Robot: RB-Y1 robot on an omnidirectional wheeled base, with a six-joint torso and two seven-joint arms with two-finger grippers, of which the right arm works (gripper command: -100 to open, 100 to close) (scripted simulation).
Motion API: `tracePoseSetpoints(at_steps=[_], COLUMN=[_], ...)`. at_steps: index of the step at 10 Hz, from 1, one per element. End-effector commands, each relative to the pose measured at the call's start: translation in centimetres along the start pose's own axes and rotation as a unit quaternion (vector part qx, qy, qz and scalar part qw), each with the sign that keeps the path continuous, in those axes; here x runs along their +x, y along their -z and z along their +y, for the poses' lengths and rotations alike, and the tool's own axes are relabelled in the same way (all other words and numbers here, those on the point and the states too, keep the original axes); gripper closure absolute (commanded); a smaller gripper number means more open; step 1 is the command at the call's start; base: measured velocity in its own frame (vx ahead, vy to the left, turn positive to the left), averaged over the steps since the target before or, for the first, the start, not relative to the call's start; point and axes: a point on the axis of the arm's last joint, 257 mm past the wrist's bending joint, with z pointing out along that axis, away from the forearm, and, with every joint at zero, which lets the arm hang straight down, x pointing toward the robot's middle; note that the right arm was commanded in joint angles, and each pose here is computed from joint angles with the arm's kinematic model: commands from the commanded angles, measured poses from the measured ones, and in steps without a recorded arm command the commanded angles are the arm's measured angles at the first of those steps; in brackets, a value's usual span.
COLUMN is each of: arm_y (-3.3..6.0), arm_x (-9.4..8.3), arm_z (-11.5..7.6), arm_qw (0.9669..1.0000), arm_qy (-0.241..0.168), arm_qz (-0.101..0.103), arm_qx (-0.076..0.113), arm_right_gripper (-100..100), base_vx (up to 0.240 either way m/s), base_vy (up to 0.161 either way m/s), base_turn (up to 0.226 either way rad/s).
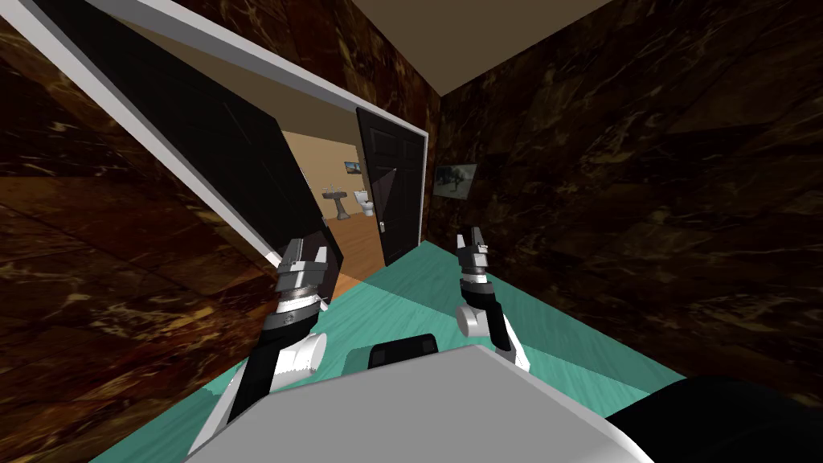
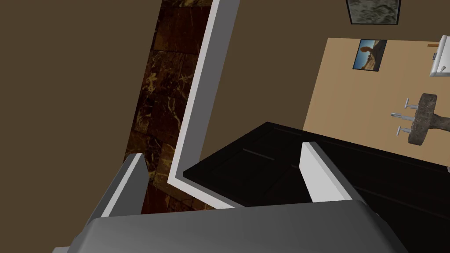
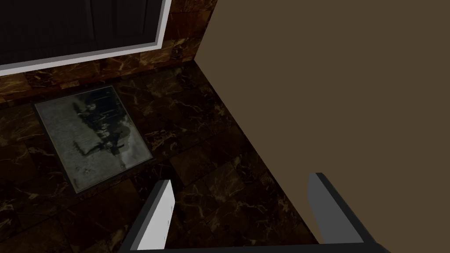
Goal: Push the door open
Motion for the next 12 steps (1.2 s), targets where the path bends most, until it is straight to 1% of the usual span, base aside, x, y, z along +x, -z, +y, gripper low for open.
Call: tracePoseSetpoints(at_steps=[1, 3, 5, 6, 7, 8, 12], arm_y=[0.14, 0.36, 0.59, 0.77, 0.87, 1.10, 1.66], arm_x=[0.3, 0.6, 0.9, 1.1, 1.2, 1.4, 1.9], arm_z=[-1.1, -2.6, -3.9, -5.0, -5.5, -6.7, -9.3], arm_qw=[1.0000, 0.9998, 0.9995, 0.9991, 0.9990, 0.9985, 0.9972], arm_qy=[0.000, 0.000, 0.000, 0.000, 0.000, 0.000, 0.000], arm_qz=[0.006, 0.014, 0.020, 0.025, 0.027, 0.032, 0.042], arm_qx=[0.007, 0.017, 0.026, 0.033, 0.037, 0.044, 0.062], arm_right_gripper=[-100, -100, -100, -100, -100, -100, -100], base_vx=[0.058, 0.122, 0.140, 0.129, 0.119, 0.124, 0.107], base_vy=[-0.008, -0.012, 0.028, 0.009, -0.014, 0.001, 0.002], base_turn=[0.086, 0.051, 0.054, 0.063, 0.062, 0.084, 0.055])
